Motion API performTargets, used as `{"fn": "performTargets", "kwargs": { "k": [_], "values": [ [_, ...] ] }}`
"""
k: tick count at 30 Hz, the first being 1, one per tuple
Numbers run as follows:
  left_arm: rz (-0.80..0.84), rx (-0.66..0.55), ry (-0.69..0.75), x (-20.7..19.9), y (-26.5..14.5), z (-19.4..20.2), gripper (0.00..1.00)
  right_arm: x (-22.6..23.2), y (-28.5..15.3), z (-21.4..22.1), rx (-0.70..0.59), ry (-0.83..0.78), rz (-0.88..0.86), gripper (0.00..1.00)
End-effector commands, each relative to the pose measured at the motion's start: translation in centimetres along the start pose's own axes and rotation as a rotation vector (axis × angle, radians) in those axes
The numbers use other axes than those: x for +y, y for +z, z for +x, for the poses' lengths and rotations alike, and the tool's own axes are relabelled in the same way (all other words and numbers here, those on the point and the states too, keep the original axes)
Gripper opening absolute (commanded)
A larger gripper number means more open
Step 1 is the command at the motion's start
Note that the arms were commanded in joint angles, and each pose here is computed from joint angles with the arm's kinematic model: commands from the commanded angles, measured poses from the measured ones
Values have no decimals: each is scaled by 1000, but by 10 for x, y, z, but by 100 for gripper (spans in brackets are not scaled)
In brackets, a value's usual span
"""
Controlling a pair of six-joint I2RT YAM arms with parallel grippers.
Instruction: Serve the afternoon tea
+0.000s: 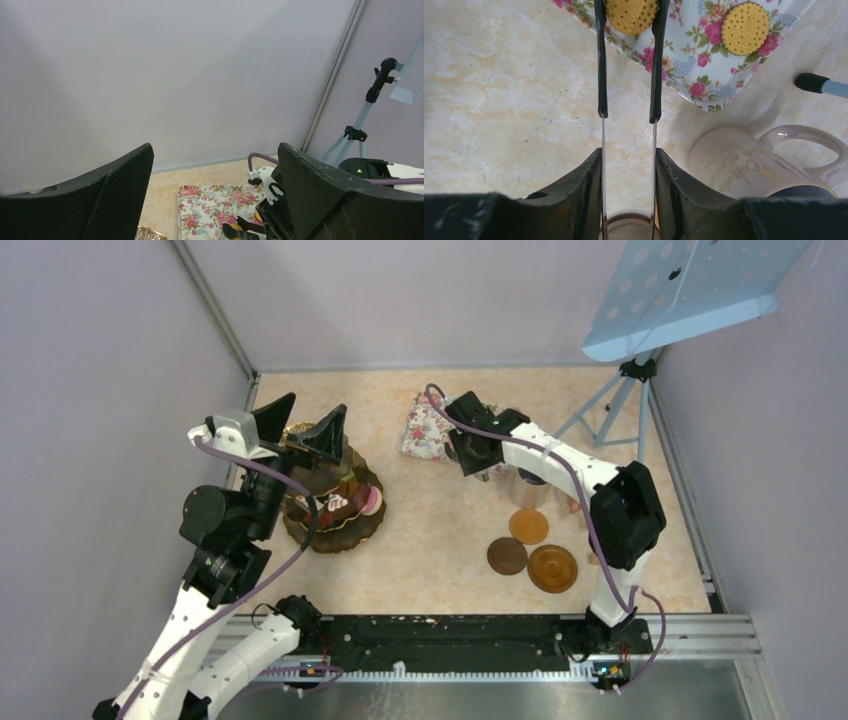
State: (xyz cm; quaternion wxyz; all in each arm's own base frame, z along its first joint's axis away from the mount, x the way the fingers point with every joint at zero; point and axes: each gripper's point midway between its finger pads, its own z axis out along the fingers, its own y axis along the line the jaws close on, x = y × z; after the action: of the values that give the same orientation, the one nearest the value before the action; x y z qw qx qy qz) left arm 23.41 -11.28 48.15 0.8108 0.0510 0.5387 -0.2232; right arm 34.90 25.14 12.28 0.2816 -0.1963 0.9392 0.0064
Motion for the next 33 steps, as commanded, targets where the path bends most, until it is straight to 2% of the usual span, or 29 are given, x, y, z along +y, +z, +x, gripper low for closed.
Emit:
{"fn": "performTargets", "kwargs": {
  "k": [1,7,11,15,20,25,33],
  "values": [
    [8,-51,0,-2,0,-13,99,0,-21,-33,-121,33,2,30],
    [7,-52,0,-2,0,-13,99,-6,-57,-60,-269,3,3,23],
    [2,-53,0,-1,0,-14,99,-2,-108,-79,-431,-4,-80,20],
    [-6,-59,-2,0,0,-19,99,28,-162,-82,-577,-52,-324,19],
    [4,-81,-30,-2,-2,-29,99,91,-227,-67,-725,-213,-594,19],
    [24,-85,-47,-7,-1,-34,99,151,-263,-57,-788,-282,-778,20],
    [13,-107,-45,-5,-5,-42,99,218,-268,-61,-763,-334,-924,23]
  ]
}}
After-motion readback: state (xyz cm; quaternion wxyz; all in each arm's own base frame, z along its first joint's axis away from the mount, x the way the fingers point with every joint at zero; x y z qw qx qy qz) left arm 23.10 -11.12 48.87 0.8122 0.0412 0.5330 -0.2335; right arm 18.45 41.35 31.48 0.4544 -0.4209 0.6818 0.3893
